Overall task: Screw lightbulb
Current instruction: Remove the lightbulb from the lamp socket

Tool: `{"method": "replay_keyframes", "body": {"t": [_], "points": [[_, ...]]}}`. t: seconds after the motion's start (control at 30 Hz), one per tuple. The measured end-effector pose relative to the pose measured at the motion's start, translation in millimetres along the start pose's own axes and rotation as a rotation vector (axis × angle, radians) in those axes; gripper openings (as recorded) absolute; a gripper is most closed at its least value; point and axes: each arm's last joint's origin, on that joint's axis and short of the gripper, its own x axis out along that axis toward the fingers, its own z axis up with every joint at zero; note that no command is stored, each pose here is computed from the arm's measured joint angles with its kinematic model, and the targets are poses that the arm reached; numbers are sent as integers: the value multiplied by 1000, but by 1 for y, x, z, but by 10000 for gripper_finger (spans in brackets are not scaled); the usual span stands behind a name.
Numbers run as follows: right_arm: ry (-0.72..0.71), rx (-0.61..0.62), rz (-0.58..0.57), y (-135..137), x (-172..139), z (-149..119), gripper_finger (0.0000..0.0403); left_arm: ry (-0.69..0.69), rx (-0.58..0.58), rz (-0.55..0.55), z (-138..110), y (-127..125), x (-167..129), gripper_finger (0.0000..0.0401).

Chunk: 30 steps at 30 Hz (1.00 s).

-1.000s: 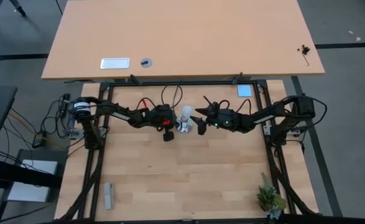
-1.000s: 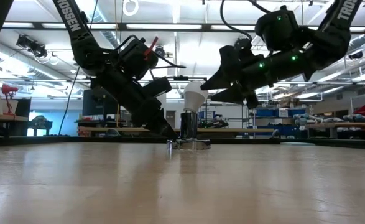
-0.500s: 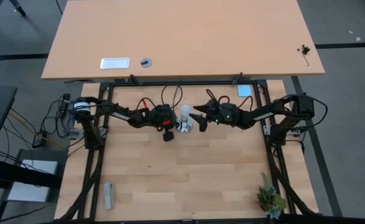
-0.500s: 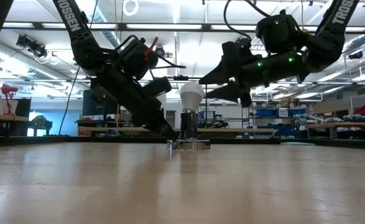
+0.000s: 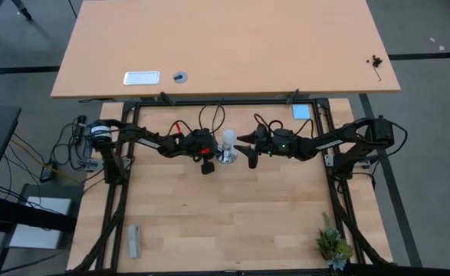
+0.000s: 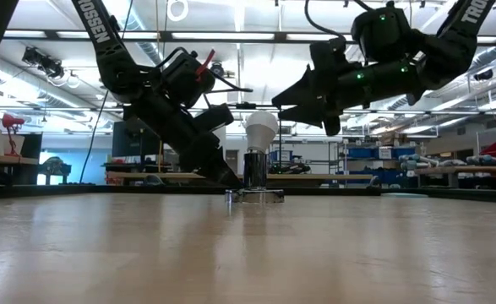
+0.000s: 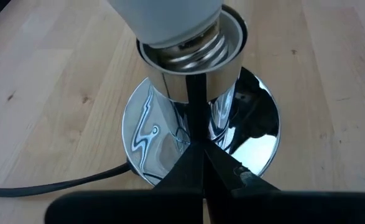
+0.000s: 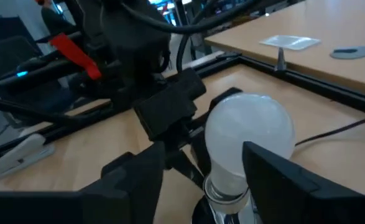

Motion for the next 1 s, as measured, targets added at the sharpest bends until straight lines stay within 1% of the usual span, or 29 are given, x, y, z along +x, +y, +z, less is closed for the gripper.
{"method": "replay_keyframes", "body": {"t": [0.1, 0.27, 0.4, 0.53, 0.63, 0.83, 1.0], "points": [[5, -2, -5, 0, 0, 0, 186, 0, -1, 0, 0, 0, 0, 1], [18, -9, -10, -1, 0, -2, 116, 0, -19, 0, 0, 0, 0, 1], [26, -43, -13, -1, 0, -3, 60, 1, -23, 0, 0, 0, 0, 1], [28, -68, -6, 1, 0, -3, 14, 4, -26, -1, 0, 0, 0, 1], [30, -83, 1, 3, 0, -4, 8, 6, -27, -1, 0, 0, 0, 1], [47, -87, 3, 4, -1, -6, 22, 17, -27, -2, 2, 0, -6, 1], [50, -95, 2, 4, -1, -6, 8, 6, -28, -1, 9, 1, -15, 1]]}}
